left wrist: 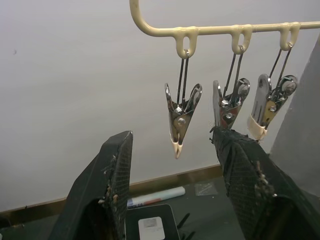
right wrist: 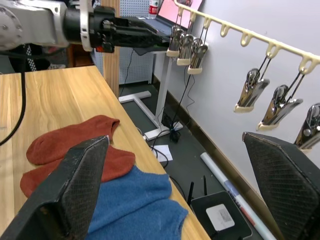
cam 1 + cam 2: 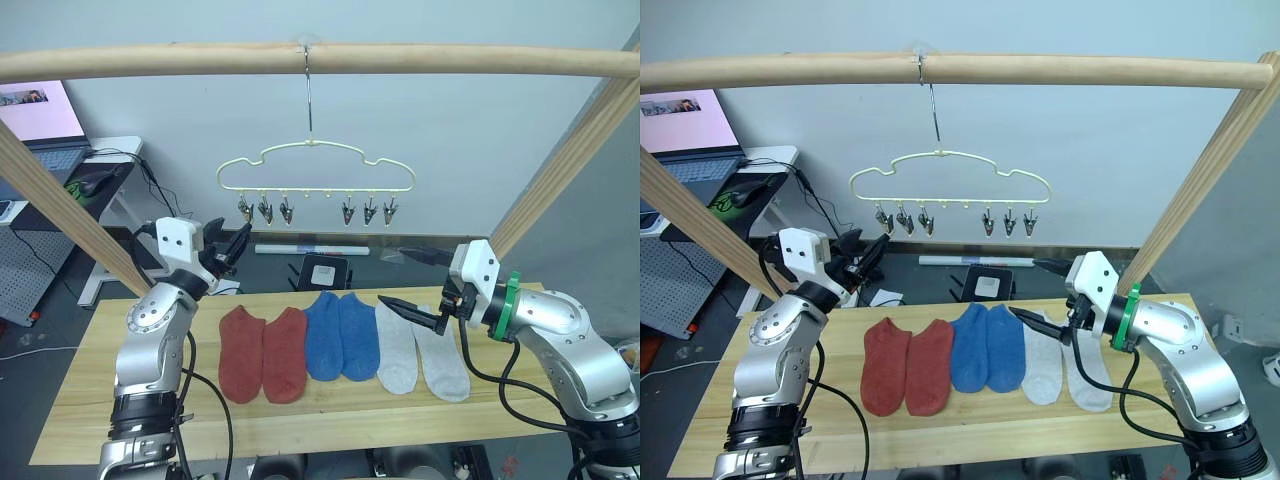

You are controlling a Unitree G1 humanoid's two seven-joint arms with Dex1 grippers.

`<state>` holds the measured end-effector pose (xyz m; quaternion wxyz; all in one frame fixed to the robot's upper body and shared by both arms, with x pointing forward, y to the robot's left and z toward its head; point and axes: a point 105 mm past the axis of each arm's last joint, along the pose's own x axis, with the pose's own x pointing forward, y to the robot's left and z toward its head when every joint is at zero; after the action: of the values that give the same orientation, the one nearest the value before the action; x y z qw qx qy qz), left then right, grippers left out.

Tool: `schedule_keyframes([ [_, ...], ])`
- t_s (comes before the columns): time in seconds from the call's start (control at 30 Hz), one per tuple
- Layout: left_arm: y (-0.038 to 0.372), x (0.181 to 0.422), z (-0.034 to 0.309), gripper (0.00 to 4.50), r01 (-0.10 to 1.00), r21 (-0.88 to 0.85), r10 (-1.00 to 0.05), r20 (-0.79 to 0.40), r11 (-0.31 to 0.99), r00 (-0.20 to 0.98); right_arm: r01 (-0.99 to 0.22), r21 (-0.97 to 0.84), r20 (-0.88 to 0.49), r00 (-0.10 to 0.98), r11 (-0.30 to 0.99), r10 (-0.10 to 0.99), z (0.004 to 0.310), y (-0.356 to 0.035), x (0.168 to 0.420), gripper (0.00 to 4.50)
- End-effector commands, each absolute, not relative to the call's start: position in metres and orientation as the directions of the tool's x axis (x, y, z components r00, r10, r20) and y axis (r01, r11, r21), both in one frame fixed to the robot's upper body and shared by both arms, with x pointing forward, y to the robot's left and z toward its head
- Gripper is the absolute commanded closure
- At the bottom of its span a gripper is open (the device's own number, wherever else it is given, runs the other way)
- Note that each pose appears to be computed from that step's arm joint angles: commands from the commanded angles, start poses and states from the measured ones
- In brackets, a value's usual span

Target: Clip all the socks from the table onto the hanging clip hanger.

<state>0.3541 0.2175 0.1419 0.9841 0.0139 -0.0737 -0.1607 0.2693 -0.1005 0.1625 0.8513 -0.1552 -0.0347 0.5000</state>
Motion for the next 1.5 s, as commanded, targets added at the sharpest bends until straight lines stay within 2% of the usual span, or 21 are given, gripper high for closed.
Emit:
schedule_keyframes([
  [0.03, 0.213, 0.359, 0.154, 1.81, 0.327, 0.09, -0.338, 0.185, 0.941, 0.923, -0.838, -0.336, -0.051, 0.472, 0.43, 0.88, 0.177, -0.092, 0.263, 0.0],
  [0.53, 0.205, 0.38, 0.164, 1.81, 0.321, 0.083, -0.331, 0.236, 0.943, 0.914, -0.834, -0.339, -0.033, 0.473, 0.436, 0.88, 0.181, -0.087, 0.265, 0.0],
  [1.17, 0.208, 0.384, 0.181, 1.81, 0.315, 0.09, -0.327, 0.286, 0.945, 0.901, -0.837, -0.339, -0.025, 0.464, 0.429, 0.886, 0.182, -0.084, 0.265, 0.0],
  [1.27, 0.208, 0.384, 0.181, 2.35, 0.313, 0.093, -0.326, 0.288, 0.945, 0.9, -0.838, -0.339, -0.025, 0.463, 0.429, 0.886, 0.182, -0.083, 0.265, 0.0],
  [1.4, 0.208, 0.383, 0.182, 3.52, 0.315, 0.093, -0.329, 0.288, 0.944, 0.899, -0.838, -0.339, -0.024, 0.463, 0.428, 0.886, 0.182, -0.083, 0.265, 0.0],
  [1.5, 0.208, 0.382, 0.182, 4.12, 0.317, 0.095, -0.331, 0.288, 0.944, 0.899, -0.838, -0.338, -0.024, 0.463, 0.429, 0.886, 0.182, -0.083, 0.265, 0.0],
])
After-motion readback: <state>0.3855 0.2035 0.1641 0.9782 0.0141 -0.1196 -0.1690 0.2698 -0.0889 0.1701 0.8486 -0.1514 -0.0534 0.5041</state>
